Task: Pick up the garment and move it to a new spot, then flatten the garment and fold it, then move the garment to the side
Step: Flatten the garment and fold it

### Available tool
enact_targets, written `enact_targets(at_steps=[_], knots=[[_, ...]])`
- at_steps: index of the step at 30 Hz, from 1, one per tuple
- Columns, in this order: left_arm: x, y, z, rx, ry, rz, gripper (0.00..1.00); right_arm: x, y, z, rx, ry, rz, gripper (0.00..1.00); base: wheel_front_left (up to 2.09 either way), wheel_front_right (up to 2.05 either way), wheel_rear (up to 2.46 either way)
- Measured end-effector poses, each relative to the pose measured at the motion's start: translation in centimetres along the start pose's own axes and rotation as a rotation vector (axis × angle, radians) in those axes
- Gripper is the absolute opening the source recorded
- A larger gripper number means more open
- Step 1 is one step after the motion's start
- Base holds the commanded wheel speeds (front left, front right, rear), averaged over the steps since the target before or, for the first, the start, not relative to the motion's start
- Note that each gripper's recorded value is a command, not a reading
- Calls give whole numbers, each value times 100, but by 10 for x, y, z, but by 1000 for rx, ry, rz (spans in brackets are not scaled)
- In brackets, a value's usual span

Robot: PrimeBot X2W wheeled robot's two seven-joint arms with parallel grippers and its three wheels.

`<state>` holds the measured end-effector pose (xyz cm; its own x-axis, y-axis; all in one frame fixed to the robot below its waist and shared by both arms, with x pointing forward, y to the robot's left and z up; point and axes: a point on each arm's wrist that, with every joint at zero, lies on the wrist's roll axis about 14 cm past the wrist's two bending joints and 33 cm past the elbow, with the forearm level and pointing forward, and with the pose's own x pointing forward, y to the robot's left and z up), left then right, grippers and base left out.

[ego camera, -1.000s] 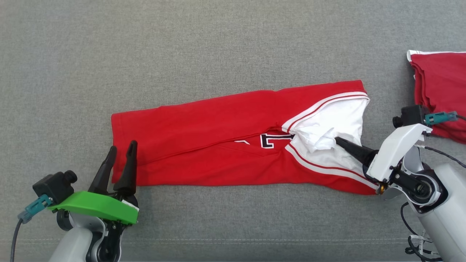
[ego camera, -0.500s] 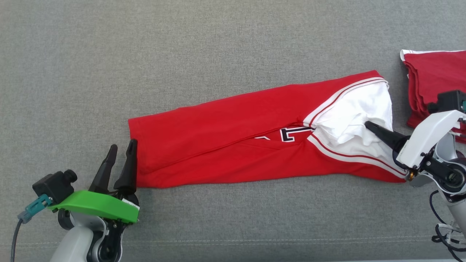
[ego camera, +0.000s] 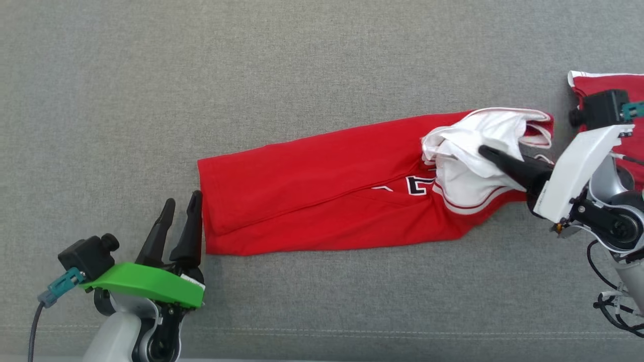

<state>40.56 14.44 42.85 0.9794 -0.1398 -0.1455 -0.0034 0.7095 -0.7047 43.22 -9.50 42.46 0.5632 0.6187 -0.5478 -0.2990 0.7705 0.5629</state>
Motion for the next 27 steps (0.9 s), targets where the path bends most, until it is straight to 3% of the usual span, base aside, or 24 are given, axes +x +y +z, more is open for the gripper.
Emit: enact_targets(at_steps=[7, 15, 27], knots=[[-7, 4, 4, -6, -19, 22, 100, 13, 44, -12, -187, 122, 109, 0, 0, 0, 0], [-16, -1, 12, -47, -72, 42, 100, 16, 57, -14, -398, 270, 106, 0, 0, 0, 0], [-41, -10, 19, -64, -116, 50, 100, 34, 106, -24, -533, 441, 173, 0, 0, 0, 0]])
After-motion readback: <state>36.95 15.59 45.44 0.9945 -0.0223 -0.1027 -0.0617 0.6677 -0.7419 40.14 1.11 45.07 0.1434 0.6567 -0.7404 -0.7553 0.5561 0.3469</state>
